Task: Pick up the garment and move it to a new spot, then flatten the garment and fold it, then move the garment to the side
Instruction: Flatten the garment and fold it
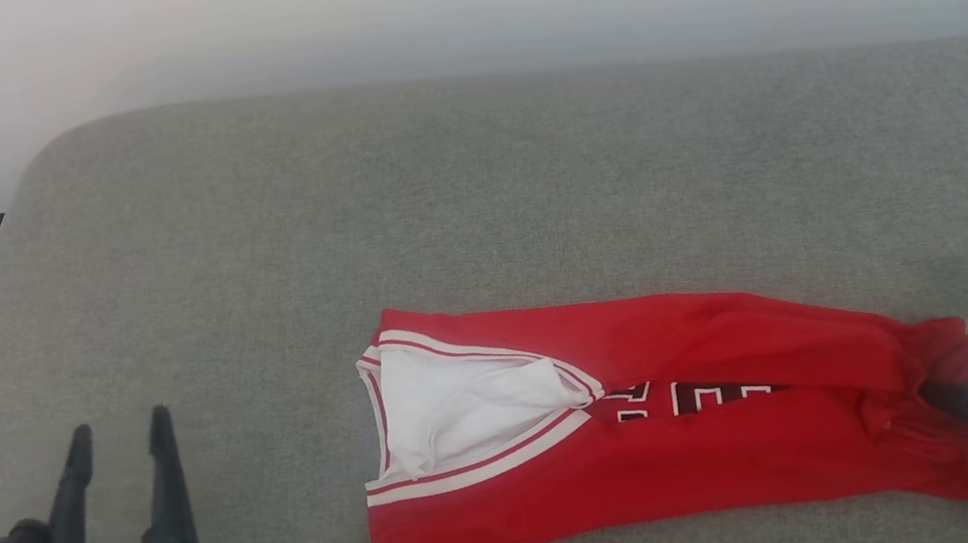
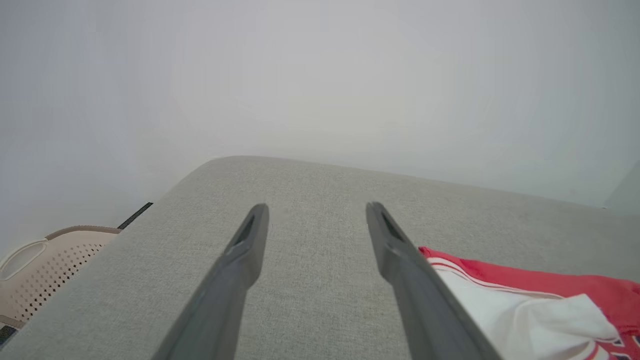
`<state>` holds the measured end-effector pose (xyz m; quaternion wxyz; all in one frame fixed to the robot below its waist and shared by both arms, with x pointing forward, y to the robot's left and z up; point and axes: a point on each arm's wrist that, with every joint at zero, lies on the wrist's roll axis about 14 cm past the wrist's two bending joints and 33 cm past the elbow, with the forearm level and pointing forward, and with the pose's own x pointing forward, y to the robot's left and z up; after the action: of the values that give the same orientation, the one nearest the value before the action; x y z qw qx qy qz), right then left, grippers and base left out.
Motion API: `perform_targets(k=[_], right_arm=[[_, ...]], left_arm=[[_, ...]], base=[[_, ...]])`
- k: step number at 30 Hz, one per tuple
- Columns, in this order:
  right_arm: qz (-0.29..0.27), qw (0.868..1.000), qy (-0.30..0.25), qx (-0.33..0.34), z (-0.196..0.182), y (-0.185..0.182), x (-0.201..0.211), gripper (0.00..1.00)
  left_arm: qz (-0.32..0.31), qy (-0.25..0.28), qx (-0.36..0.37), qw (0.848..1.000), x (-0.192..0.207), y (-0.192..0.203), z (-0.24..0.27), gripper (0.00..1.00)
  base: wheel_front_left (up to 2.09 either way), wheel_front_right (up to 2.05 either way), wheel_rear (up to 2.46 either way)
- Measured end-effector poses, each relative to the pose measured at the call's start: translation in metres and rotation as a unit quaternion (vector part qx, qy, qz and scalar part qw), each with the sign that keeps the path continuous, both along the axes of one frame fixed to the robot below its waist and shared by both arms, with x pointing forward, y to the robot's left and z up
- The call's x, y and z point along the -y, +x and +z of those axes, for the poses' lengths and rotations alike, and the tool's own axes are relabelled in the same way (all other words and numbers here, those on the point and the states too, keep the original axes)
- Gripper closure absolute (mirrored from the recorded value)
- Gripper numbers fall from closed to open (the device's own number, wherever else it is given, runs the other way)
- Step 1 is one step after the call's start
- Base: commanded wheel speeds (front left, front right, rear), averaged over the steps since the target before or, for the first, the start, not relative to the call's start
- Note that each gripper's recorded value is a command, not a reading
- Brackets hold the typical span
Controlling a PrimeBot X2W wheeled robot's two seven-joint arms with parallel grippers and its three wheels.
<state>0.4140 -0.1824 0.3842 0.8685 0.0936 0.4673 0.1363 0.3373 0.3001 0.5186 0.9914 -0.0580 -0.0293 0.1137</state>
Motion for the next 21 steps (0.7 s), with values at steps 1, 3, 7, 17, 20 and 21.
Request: perform_targets(k=[1,3,7,17,20,21], right_arm=[[0.002,1.000,0.001,-0.004,-0.002,0.000,-0.001,0.00],[0.010,1.000,-0.002,-0.008,-0.004,0.001,-0.005,1.00],[0.012,1.000,0.009,-0.011,-0.007,0.002,-0.012,1.00],[0.004,1.000,0.020,0.017,0.003,0.013,-0.008,1.00],[-0.006,0.999,0.012,0.032,0.009,0.019,0.005,1.00],[-0.011,0.999,0.005,0.039,0.011,0.021,0.012,1.00]], left_arm=[[0.001,0.004,0.005,1.000,-0.001,-0.001,0.002,0.00],[0.001,0.008,0.015,1.000,-0.002,-0.002,0.005,0.00],[0.015,0.000,0.019,1.000,-0.008,-0.007,0.002,0.00],[0.027,-0.002,0.021,0.999,-0.013,-0.013,-0.006,0.00],[0.028,0.000,0.022,0.999,-0.013,-0.011,-0.006,0.00],[0.026,0.000,0.022,0.999,-0.012,-0.010,-0.006,0.00]], base=[[0.00,0.00,0.00],[0.00,0.00,0.00],[0.00,0.00,0.00],[0.00,0.00,0.00],[0.00,0.00,0.00],[0.00,0.00,0.00]])
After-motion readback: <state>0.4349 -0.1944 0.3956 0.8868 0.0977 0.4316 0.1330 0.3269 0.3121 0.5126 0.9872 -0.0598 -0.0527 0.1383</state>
